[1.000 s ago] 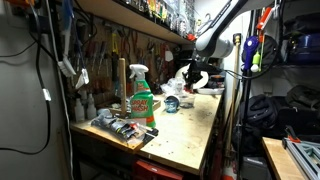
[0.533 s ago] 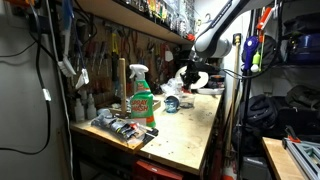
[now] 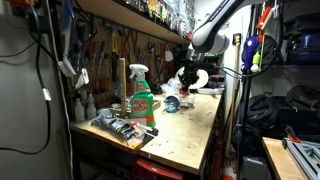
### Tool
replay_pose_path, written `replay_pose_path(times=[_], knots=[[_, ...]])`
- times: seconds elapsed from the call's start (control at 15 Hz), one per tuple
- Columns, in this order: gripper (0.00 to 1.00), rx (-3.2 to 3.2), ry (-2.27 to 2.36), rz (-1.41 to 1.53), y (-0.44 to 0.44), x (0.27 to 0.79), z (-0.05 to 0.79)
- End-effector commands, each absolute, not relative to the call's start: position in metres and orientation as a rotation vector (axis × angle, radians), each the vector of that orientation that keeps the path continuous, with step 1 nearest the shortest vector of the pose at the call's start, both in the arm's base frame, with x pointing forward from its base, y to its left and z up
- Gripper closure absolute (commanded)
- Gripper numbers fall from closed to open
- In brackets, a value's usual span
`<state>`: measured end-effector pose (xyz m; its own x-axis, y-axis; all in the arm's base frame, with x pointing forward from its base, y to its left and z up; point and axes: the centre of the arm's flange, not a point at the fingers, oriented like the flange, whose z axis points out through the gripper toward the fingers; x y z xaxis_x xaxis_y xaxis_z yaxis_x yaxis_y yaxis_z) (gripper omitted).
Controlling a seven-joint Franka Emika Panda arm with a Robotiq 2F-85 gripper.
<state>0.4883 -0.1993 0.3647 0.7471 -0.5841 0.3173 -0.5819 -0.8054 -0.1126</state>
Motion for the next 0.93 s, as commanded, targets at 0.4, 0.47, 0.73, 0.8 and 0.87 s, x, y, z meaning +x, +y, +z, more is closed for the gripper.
replay_pose_path(times=[0.4,0.47,0.73,0.8,0.87], knots=[[0.97,-2.846,1.031,-0.409,-0.233,0.49,0.368],[0.97,-2.838,1.031,-0.399,-0.237,0.491,0.368],[0.97,-2.816,1.033,-0.336,-0.249,0.496,0.358],[0.97,-2.808,1.037,-0.32,-0.251,0.497,0.355],[0.97,-2.803,1.044,-0.308,-0.255,0.499,0.353]])
